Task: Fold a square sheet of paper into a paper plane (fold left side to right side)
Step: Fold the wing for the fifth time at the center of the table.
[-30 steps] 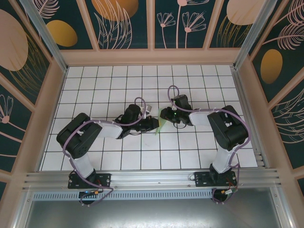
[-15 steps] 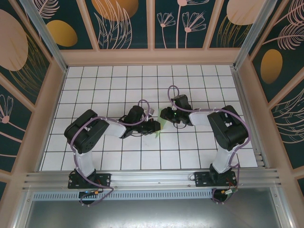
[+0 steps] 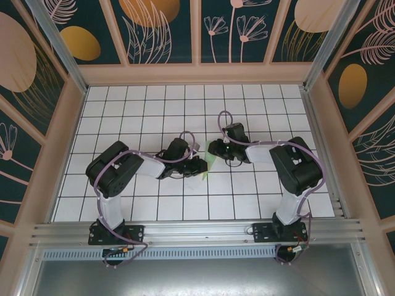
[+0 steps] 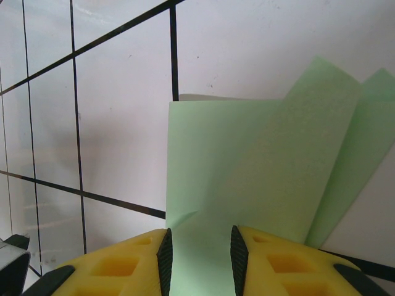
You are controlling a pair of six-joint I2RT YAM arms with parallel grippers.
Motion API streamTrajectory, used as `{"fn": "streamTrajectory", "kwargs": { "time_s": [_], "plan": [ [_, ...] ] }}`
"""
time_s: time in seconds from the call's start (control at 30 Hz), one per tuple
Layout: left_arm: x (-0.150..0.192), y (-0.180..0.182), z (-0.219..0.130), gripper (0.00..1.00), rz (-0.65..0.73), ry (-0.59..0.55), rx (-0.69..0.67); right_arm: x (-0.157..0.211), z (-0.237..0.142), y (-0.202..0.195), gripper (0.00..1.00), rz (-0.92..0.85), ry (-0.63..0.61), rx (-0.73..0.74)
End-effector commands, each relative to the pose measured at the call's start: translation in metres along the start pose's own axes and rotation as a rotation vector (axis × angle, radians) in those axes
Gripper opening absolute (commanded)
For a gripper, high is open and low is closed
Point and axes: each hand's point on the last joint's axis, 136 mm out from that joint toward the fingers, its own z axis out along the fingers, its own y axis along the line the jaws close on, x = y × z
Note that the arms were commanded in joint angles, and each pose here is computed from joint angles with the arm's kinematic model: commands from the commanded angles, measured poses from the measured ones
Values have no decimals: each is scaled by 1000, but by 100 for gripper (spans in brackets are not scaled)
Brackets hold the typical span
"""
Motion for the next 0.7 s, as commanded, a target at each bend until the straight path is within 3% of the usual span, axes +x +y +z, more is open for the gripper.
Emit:
{"fn": "streamTrajectory", "kwargs": {
  "time_s": [0.0, 0.27, 0.53, 0.67],
  "plan": [
    [0, 12, 1, 16, 6, 0, -69, 15, 3, -33, 35, 30, 39, 128],
    [8, 25, 4, 15, -19, 31, -109, 8, -1, -25, 35, 14, 23, 104],
    [16, 48, 4, 12, -22, 64, -228, -31, -42, 14, 32, -59, -138, -10],
    [18, 54, 7, 10, -12, 77, -275, -21, -53, 16, 17, -75, -132, -24]
  ]
}}
